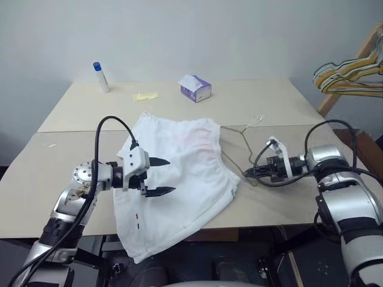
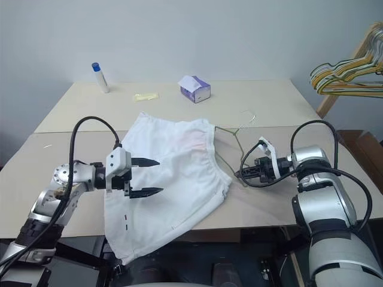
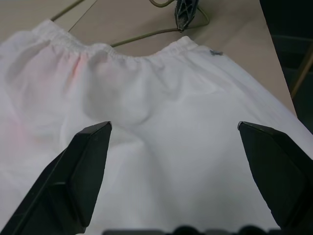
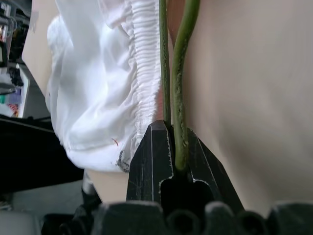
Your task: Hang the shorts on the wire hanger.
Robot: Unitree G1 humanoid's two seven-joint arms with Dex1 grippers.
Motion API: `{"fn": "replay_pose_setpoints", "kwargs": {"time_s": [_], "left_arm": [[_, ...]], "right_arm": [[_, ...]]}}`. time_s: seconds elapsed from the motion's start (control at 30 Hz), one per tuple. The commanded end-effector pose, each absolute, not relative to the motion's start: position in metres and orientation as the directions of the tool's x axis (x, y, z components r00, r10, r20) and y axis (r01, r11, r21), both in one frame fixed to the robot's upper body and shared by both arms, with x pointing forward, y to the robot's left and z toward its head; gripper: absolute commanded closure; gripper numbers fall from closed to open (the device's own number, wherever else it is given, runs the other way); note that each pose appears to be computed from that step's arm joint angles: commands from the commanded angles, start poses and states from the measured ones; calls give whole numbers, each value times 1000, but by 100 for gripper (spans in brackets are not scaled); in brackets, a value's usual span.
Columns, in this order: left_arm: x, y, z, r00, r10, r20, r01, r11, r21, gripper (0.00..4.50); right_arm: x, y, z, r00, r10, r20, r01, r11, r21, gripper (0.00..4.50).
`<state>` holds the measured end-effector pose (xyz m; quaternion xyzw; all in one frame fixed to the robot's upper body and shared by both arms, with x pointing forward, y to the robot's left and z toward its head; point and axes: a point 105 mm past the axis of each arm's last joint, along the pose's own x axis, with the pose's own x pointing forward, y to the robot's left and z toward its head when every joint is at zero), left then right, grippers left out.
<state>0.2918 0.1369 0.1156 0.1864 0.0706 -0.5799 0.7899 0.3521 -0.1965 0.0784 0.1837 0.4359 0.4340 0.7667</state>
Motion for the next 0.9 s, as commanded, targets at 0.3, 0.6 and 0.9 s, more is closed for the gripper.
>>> {"fn": "replay_pose_setpoints", "kwargs": {"time_s": [0.3,0.6,0.9], "left_arm": [[303,143,213,309,-951,9,914,299,274,3],[349,180,273,461,-887,14,785,415,459,3],[366,194,240,360,-860,-361,864,162,477,3]], "right_arm": [[354,-149,116,318,857,-406,-891,417,182,450],[352,-122,116,325,816,-477,-944,307,-117,450],[357,-105,114,329,747,-578,-943,222,-249,450]]}}
